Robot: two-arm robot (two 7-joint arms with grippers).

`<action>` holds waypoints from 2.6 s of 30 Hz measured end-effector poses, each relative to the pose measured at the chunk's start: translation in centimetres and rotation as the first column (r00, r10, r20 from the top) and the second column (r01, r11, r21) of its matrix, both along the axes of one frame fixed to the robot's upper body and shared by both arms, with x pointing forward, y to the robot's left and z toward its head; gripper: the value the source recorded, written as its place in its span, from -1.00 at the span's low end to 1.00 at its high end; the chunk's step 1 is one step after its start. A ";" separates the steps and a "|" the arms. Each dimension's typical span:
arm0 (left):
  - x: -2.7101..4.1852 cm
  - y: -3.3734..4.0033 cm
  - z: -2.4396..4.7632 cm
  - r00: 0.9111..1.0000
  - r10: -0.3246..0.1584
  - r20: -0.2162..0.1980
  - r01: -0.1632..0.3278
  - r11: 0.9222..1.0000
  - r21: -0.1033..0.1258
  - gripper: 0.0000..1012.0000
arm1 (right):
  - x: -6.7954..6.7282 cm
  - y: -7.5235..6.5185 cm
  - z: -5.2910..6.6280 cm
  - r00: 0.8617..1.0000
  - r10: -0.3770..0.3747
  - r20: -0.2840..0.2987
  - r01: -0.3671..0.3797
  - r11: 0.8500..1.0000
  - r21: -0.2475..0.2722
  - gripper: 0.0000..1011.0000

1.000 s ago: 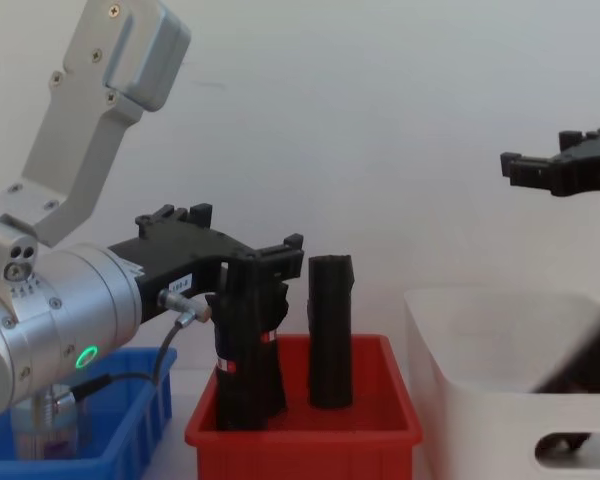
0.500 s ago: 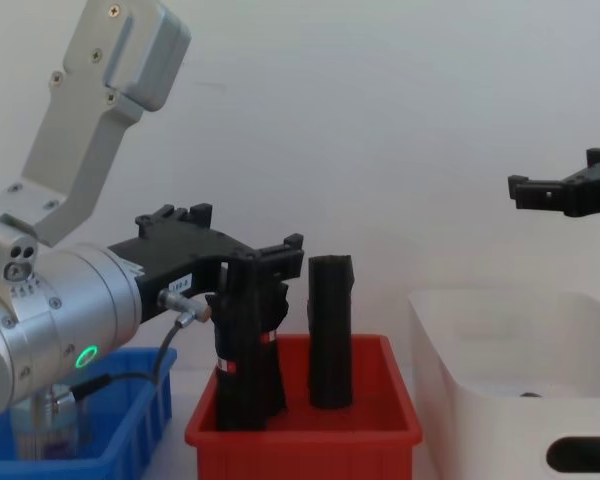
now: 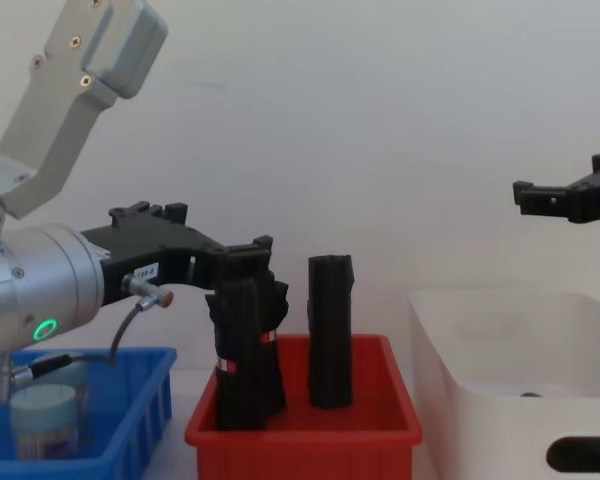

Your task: Pick the cotton swabs from the blue box and place them into the white box.

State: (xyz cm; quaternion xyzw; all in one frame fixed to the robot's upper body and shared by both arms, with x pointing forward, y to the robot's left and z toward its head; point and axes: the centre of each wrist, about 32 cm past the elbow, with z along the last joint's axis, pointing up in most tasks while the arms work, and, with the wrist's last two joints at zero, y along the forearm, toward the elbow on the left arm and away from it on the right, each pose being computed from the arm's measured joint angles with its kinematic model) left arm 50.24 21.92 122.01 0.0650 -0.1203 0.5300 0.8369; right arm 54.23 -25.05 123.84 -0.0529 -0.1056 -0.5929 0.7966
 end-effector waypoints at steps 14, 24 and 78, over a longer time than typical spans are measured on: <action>1.19 4.06 1.33 0.989 0.052 -0.142 -0.043 0.997 0.063 0.98 | 0.0 0.0 -0.1 1.000 -0.004 -0.001 0.004 1.000 0.001 0.98; 1.25 6.55 1.30 0.969 0.126 -0.214 -0.112 0.991 0.077 0.98 | -0.1 0.0 -0.1 1.000 -0.006 -0.001 0.006 1.000 0.001 0.98; 2.11 9.60 -4.03 0.908 0.207 -0.365 -0.202 0.978 0.052 0.98 | -0.1 0.0 -0.1 1.000 -0.006 -0.002 0.006 1.000 0.001 0.98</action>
